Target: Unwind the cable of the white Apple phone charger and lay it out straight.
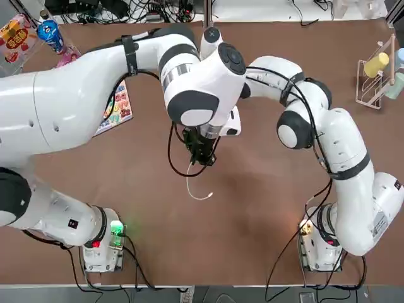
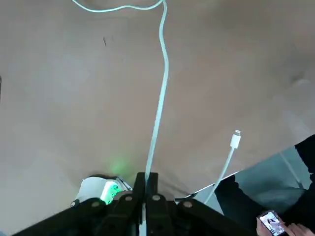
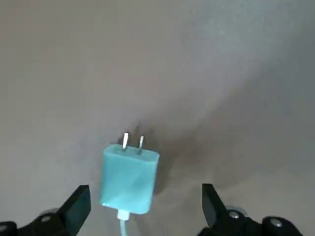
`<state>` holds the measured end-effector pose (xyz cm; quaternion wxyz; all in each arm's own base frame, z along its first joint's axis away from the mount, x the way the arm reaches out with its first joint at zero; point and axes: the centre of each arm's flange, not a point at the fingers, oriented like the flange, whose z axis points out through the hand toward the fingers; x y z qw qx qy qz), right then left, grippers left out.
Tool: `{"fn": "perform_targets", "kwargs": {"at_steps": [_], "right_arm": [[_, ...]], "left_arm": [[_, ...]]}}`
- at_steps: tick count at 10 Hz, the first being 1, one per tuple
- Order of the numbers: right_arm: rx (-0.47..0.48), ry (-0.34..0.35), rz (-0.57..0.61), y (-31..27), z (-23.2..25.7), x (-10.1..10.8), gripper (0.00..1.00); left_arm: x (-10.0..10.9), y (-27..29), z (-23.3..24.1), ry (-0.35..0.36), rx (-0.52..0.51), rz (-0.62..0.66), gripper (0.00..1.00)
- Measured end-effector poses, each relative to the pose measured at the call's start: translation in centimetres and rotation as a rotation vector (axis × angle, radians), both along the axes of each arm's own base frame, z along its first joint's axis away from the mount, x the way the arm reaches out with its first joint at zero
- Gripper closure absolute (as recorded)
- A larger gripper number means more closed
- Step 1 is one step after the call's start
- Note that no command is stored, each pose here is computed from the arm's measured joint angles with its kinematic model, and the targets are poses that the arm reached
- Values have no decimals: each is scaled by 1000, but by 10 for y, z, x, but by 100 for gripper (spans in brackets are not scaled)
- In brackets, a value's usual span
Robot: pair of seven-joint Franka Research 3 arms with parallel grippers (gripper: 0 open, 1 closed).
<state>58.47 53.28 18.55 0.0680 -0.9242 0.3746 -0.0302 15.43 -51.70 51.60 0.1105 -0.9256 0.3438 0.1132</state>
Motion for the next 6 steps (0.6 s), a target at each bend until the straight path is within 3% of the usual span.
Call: {"fn": "perform_targets", "kwargs": {"at_steps": [6], "right_arm": [[0,-7,-4,-2,1,3,0]], "left_arm": [[0,0,0,0,2,0,96]]}}
